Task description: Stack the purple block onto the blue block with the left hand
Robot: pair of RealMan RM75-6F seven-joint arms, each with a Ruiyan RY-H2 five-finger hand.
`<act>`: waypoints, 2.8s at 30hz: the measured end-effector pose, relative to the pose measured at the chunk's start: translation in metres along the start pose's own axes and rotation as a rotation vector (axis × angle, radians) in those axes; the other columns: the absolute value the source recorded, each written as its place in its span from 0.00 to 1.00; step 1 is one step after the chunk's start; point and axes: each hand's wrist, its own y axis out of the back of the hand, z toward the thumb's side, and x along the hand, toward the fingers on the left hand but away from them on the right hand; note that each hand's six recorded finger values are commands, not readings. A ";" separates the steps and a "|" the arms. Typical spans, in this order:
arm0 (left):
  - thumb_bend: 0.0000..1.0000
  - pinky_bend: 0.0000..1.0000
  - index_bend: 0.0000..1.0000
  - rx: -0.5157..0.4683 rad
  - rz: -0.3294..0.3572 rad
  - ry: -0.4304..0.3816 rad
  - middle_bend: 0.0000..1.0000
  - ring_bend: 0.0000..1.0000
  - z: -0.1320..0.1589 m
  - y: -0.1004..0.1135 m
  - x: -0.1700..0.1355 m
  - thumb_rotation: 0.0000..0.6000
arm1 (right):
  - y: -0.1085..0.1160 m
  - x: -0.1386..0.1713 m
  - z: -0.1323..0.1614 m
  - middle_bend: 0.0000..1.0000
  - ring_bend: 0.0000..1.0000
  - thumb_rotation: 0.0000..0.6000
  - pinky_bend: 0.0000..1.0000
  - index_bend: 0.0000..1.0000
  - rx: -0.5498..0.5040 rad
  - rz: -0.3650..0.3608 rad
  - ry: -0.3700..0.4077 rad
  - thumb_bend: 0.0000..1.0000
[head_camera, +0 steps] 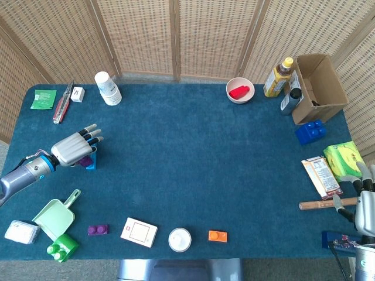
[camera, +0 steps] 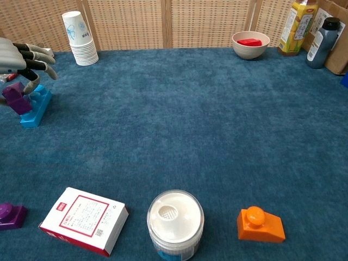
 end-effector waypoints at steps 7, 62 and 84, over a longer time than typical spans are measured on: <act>0.31 0.00 0.63 0.032 0.009 -0.025 0.20 0.09 0.003 0.001 0.003 1.00 | -0.001 0.000 0.000 0.14 0.00 1.00 0.00 0.38 0.000 0.002 -0.002 0.28; 0.31 0.00 0.62 0.120 0.056 -0.077 0.21 0.08 0.008 0.006 0.011 1.00 | 0.006 0.005 0.005 0.14 0.00 1.00 0.00 0.38 0.019 -0.016 -0.016 0.28; 0.31 0.00 0.62 0.116 0.051 -0.097 0.21 0.08 0.009 0.008 0.011 1.00 | 0.006 0.006 0.004 0.14 0.00 1.00 0.00 0.37 0.022 -0.019 -0.020 0.28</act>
